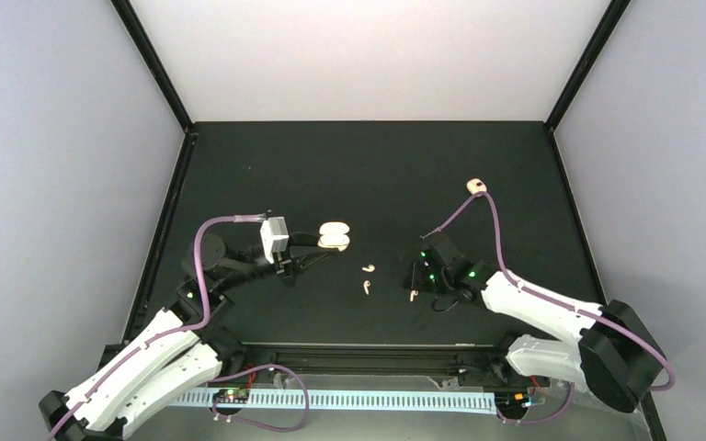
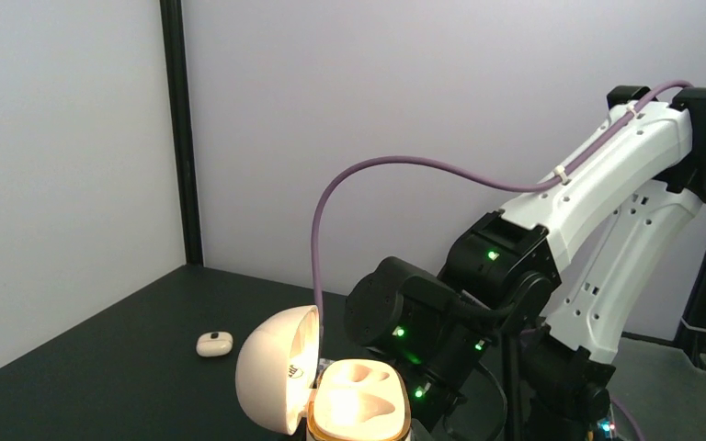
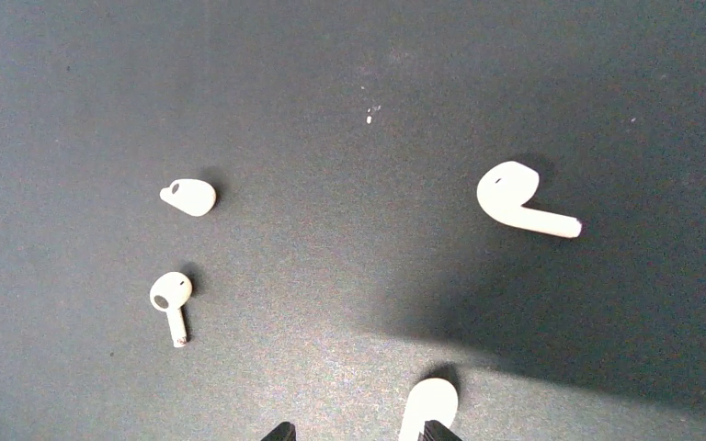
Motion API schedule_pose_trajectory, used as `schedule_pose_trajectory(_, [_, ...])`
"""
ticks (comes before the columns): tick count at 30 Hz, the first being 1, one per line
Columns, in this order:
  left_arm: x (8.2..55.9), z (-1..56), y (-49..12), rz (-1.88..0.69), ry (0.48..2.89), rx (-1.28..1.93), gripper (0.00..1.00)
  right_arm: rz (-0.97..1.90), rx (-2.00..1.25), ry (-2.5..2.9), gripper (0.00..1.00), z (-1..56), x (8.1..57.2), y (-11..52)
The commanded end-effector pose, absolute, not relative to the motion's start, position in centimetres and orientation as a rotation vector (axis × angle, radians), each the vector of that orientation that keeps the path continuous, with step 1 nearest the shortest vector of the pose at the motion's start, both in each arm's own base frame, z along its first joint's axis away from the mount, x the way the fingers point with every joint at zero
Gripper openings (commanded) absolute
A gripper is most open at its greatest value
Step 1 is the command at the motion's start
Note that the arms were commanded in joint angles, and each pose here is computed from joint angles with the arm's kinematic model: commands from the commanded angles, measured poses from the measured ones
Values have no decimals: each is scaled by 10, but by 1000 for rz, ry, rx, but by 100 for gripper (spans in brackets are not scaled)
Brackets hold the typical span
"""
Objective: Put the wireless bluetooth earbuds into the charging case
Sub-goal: Pick up the earbud from the center of the board.
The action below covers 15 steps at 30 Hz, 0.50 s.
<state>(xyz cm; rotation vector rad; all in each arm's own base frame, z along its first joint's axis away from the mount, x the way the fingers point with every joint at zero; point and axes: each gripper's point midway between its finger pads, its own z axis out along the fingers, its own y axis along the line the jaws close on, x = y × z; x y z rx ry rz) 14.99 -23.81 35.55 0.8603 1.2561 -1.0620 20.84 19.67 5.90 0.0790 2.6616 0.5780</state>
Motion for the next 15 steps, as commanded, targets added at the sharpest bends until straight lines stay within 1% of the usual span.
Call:
schedule_pose_trajectory(1, [147, 365, -235, -1061, 1218, 846, 2, 485, 37, 2641, 35, 67, 211, 184])
schedule_pose_trajectory(6, [147, 365, -236, -1062, 1219, 846, 2, 443, 40, 2654, 34, 58, 208, 177])
schedule_pose_trajectory(15, [147, 363, -237, -1066, 1225, 850, 2, 459, 40, 2670, 31, 51, 217, 189])
